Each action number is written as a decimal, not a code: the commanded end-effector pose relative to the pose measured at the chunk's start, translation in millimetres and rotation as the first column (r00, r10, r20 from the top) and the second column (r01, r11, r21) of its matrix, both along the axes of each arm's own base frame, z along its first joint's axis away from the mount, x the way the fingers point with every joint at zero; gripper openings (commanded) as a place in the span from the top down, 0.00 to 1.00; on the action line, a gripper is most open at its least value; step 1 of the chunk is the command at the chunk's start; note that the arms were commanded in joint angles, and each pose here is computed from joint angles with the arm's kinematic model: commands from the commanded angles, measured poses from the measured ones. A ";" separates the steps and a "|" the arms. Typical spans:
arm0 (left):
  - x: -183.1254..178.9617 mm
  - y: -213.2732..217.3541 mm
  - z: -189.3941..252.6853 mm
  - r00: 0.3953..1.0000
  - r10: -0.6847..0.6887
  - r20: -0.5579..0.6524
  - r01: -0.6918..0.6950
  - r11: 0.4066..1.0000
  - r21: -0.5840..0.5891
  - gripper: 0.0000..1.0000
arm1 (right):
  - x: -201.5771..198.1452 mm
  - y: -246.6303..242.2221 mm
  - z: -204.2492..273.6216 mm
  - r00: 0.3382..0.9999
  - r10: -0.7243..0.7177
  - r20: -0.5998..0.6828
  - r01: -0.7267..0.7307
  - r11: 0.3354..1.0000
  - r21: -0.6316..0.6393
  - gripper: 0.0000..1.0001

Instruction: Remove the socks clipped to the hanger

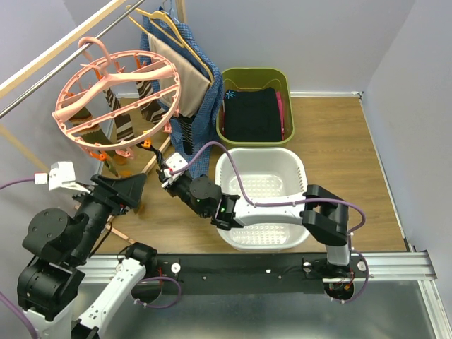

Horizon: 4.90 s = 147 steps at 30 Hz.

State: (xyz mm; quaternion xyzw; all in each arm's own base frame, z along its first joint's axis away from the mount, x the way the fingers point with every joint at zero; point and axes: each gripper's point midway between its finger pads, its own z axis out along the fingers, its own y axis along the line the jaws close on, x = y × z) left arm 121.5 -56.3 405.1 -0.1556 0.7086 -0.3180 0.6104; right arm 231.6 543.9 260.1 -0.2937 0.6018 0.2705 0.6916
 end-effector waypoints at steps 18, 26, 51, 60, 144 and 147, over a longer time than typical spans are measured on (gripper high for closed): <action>20.6 -28.2 2.7 0.992 -0.128 -0.022 0.129 0.988 0.082 0.27 | -66.6 -43.9 23.8 0.927 0.168 -0.334 -0.265 0.925 -0.271 0.94; 11.4 -33.4 16.2 0.978 -0.189 0.085 0.178 0.977 0.114 0.26 | -110.2 -64.3 43.2 0.832 0.311 -0.459 -0.454 0.858 -0.242 0.94; 62.4 6.6 -9.0 0.974 0.158 -0.162 -0.139 0.982 0.127 0.33 | -46.2 -66.5 47.5 0.954 0.022 -0.298 -0.128 0.930 -0.344 0.95; 65.4 25.0 -15.6 0.937 0.274 -0.217 -0.243 0.957 0.159 0.33 | -16.0 -64.6 46.8 0.968 -0.135 -0.214 0.056 0.939 -0.339 0.94; -16.8 -59.0 -90.5 0.911 -0.404 0.077 0.384 0.903 0.192 1.00 | -65.1 -65.1 109.5 0.850 0.204 -0.486 -0.299 0.946 -0.126 0.39; -14.1 -58.2 -95.7 0.917 -0.395 0.059 0.378 0.905 0.194 1.00 | -54.2 -52.9 124.5 0.873 0.185 -0.451 -0.280 0.948 -0.153 0.29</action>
